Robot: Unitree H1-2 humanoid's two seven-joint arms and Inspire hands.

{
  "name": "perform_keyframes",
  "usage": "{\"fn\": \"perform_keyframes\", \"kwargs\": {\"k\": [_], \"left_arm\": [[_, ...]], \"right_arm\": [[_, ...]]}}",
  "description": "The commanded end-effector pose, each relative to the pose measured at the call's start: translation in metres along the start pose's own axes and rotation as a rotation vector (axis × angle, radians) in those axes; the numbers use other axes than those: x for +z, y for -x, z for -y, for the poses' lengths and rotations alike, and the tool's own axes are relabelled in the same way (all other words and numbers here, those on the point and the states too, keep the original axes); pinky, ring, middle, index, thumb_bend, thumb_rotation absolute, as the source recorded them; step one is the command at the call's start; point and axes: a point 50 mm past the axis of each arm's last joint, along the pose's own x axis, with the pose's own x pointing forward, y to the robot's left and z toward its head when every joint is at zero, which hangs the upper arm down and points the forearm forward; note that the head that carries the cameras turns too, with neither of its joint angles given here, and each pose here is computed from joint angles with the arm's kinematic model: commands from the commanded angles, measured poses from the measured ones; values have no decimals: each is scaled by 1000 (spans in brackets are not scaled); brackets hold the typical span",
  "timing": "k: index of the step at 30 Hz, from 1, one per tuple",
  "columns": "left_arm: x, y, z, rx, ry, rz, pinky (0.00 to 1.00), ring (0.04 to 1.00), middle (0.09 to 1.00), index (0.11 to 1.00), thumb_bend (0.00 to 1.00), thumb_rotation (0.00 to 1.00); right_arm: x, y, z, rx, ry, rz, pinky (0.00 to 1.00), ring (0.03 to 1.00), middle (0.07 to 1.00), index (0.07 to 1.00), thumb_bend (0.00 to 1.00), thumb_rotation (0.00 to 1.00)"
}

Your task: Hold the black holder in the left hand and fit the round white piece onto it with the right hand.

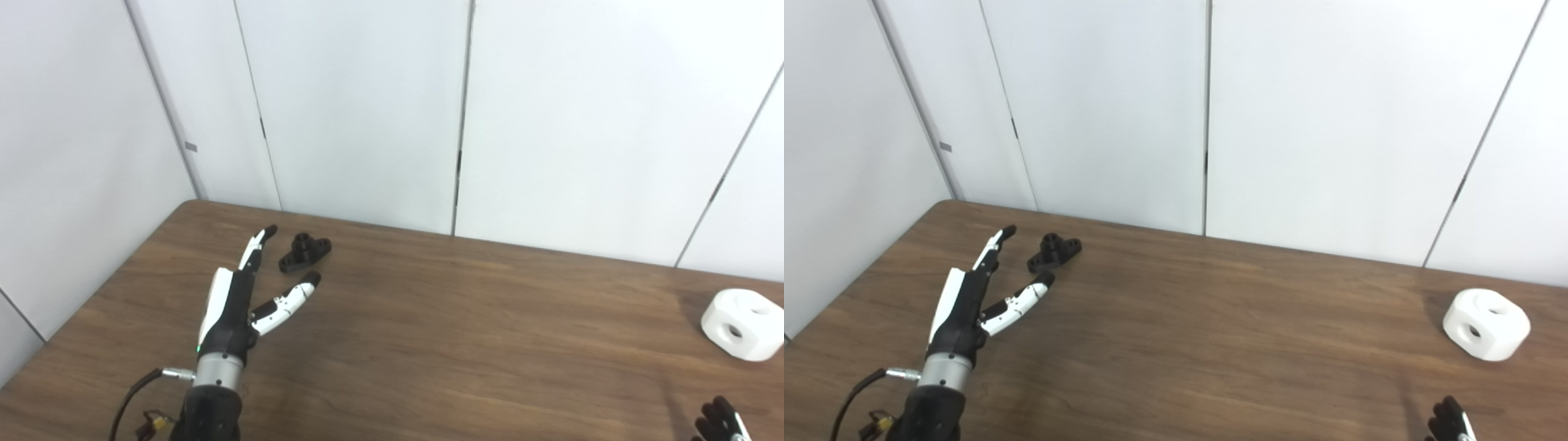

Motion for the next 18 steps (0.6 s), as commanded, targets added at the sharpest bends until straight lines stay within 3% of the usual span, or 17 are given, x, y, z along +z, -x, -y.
{"fn": "perform_keyframes", "kwargs": {"k": [1, 10, 18], "left_arm": [[10, -16, -8, 40, -98, 77, 994, 1000, 1000, 938, 726, 547], [-7, -48, -3, 93, -337, 68, 1000, 1000, 981, 903, 756, 559], [-19, -78, -8, 42, -306, 7, 1000, 1000, 994, 890, 745, 507]], "right_arm": [[3, -2, 1, 18, 18, 39, 1000, 1000, 1000, 1000, 715, 1000], [1, -2, -3, 16, 12, 47, 1000, 1000, 1000, 1000, 679, 1000], [2, -1, -7, 3, 31, 38, 1000, 1000, 1000, 1000, 670, 993]]}}
